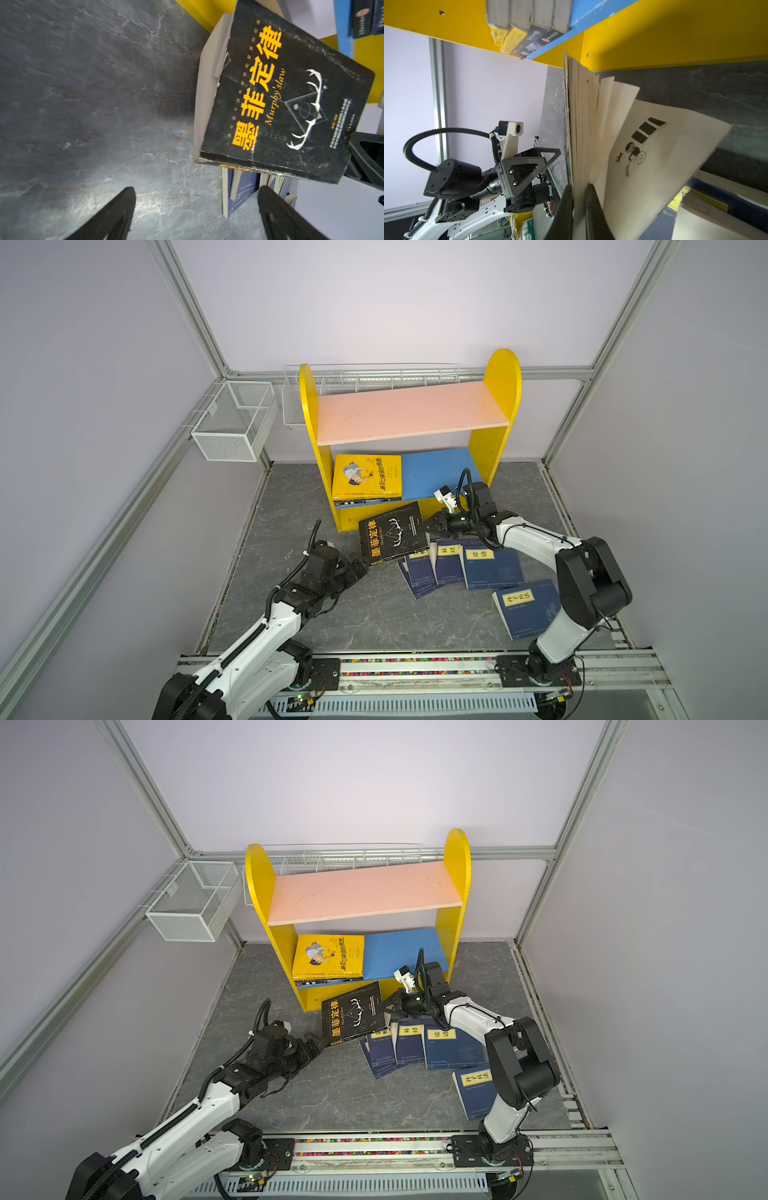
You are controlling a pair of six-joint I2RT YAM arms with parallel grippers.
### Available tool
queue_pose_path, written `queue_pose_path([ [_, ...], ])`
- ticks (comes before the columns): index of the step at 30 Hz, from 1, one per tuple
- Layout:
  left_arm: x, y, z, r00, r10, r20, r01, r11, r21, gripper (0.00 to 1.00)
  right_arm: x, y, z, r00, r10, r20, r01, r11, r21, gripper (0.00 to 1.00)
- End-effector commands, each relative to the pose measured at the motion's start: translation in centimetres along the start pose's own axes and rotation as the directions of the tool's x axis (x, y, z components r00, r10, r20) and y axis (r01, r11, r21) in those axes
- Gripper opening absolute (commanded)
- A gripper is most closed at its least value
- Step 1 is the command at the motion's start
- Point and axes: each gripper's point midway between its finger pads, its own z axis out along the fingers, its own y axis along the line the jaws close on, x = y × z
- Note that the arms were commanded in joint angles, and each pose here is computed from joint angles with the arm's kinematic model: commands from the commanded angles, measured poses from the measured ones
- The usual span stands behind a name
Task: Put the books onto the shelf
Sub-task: 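Lift the black book upright with both grippers toward the shelf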
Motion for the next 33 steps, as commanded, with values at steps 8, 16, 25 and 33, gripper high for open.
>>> queue_pose_path([
  [8,-1.0,-2.3,1.7,1.0,-0.011,0.027,0.007,0.994,0.113,0.92,-1.0,5.3,-1.9,0.996,-0.071,0.051,0.078,0.986,-0.15,0.07],
  [16,-0.9,-3.4,2.4,1.0,0.003,0.01,-0.005,0.987,0.16,0.92,-1.3,6.3,-2.1,0.996,-0.064,0.062,0.075,0.978,-0.193,0.07],
  [25,-1.8,-5.3,2.7,0.999,0.012,0.044,-0.022,0.968,0.25,0.91,-0.7,6.6,-2.2,0.998,-0.047,0.052,0.058,0.971,-0.231,0.07],
  [33,-2.6,-6.3,2.1,0.997,0.016,0.078,-0.037,0.959,0.28,0.8,0.2,6.9,-2.3,0.999,-0.039,0.036,0.047,0.968,-0.247,0.07],
])
